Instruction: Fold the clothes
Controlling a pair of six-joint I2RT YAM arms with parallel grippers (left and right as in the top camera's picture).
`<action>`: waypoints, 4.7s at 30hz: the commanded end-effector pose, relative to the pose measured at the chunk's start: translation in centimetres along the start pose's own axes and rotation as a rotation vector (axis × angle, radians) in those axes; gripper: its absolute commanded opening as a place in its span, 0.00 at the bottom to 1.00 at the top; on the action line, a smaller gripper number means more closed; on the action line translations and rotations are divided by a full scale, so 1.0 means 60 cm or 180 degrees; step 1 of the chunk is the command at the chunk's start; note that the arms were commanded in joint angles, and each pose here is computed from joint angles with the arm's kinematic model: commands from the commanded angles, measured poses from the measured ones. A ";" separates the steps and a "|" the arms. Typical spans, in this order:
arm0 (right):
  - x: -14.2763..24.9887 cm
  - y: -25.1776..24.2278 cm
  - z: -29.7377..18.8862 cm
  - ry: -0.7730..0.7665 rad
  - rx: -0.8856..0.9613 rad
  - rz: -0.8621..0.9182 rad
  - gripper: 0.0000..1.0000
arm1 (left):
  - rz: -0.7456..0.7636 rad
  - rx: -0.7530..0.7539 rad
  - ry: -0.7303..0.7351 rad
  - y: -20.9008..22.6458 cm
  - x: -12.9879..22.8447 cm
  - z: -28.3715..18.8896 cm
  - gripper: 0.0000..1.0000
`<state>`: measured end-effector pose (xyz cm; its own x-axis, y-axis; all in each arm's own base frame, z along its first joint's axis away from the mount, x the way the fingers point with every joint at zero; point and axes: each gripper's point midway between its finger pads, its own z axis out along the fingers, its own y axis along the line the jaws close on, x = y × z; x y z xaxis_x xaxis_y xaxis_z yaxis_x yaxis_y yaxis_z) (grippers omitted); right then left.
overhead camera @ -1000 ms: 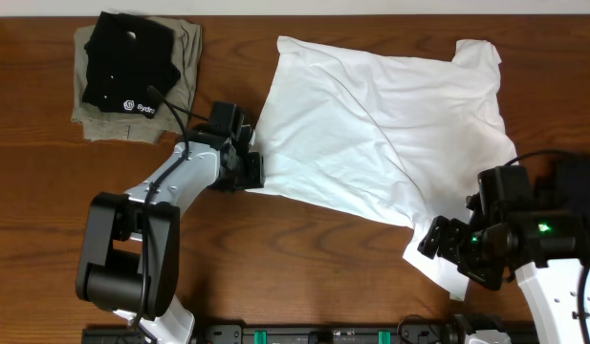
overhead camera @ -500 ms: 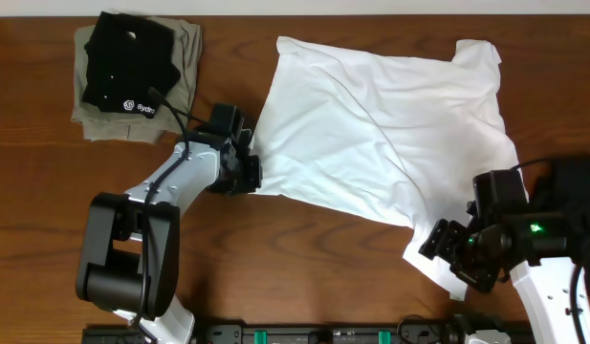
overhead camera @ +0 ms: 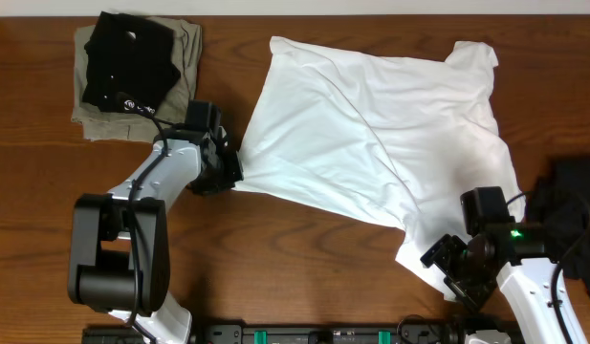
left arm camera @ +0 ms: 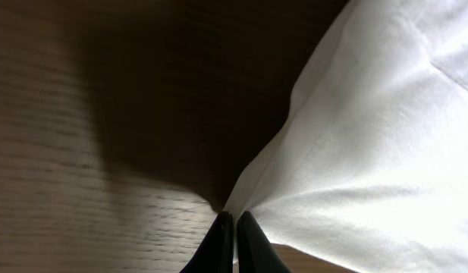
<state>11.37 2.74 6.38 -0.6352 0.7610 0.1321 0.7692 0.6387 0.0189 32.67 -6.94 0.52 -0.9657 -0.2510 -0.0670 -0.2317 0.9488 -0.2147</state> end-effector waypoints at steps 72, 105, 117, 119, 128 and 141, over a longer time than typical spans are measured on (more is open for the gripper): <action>0.017 0.049 0.086 0.0174 -0.0608 -0.0437 0.76 | -0.0897 -0.0258 -0.0032 0.131 -0.023 -0.013 0.06; 0.034 0.072 0.119 0.0369 -0.0389 -0.0680 0.07 | -0.0900 -0.0220 0.0001 0.127 -0.020 -0.013 0.06; -0.029 0.128 0.008 -0.0222 -0.0370 -0.0789 0.02 | -0.1108 -0.0287 0.0194 0.130 0.012 -0.026 0.06; -0.034 0.139 -0.004 -0.0270 -0.0437 -0.0807 0.01 | -0.1184 -0.0293 0.0202 0.129 0.017 -0.036 0.06; -0.065 0.143 -0.020 -0.0380 -0.0533 -0.0732 0.02 | -0.1416 -0.0284 0.0007 0.123 0.032 -0.108 0.06; -0.114 0.146 -0.035 -0.0580 -0.0704 -0.0600 0.01 | -0.1866 -0.0439 -0.0002 0.177 0.057 -0.149 0.06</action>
<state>21.57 3.53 7.01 -0.7508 0.6596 -0.0359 0.6357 0.7363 0.2317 26.55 2.92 6.73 -0.7002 -0.7132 0.0316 -0.7111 0.6928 -0.1198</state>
